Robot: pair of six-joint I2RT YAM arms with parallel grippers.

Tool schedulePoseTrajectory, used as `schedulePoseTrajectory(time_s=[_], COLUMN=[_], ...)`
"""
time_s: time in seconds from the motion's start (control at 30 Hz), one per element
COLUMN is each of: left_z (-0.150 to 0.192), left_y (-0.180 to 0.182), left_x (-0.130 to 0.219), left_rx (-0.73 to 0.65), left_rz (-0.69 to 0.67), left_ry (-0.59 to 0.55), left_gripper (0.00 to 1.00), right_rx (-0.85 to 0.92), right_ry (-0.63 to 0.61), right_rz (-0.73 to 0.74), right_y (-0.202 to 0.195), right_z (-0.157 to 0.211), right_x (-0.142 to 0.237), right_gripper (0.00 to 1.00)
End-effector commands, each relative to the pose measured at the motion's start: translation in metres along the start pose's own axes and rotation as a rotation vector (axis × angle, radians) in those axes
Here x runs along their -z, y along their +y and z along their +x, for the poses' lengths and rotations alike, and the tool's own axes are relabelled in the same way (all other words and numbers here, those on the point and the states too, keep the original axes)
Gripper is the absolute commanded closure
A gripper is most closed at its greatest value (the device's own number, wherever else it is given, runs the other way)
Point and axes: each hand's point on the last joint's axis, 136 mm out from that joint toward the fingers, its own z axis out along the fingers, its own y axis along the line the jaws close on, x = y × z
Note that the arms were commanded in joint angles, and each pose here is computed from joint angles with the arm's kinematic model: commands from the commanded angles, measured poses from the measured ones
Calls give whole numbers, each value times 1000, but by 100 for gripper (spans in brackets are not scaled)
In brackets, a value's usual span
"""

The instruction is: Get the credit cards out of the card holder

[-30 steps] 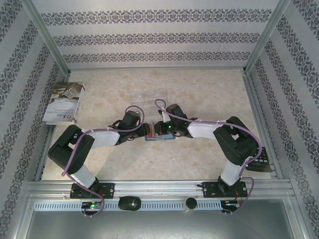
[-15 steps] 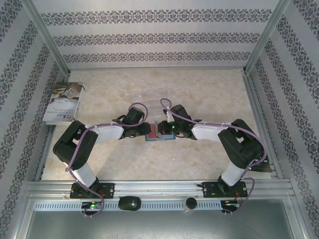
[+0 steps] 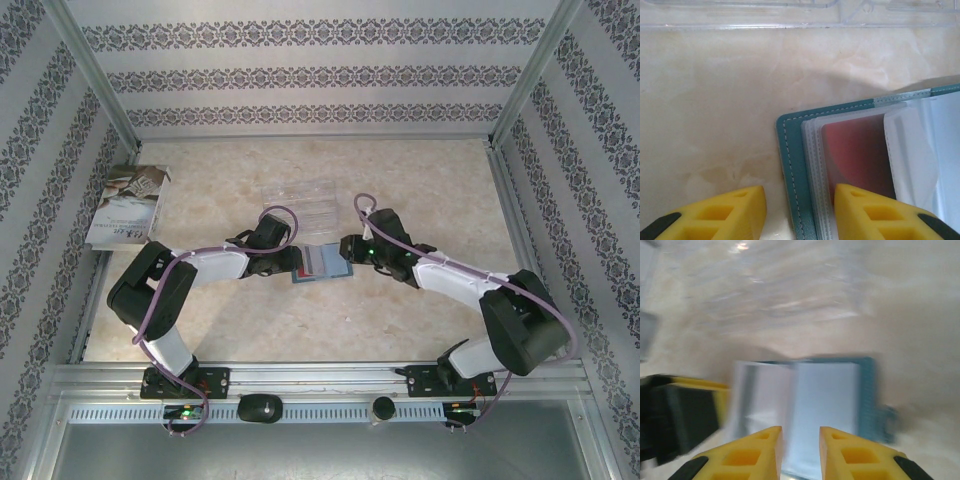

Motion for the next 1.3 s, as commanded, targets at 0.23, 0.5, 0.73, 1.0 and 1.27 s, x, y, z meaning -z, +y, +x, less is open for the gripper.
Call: schedulePoseTrajectory(time_s=[0.23,0.5,0.73,1.0,1.27], left_z=[40,24,23,21,18], left_y=[17,-17,-39,-59,-72], left_x=[-21,-3,0,4,3], left_rx=[-28,-64,-107,-132,-131], left_rz=[-42,26,34,56,87], left_ry=[129,93,96,102,112], left_gripper=[55,51,51,50,49], right_rx=[165,44,-37,-50,-37], right_ry=[135,48,34,68,140], right_rz=[-105,171,333,424,346], right_y=[53,-37,-92,-118,-104], right_z=[19,11,22,32,49], right_x=[-24,0,6,-2,-20], right_gripper=[67,68,72,79,79])
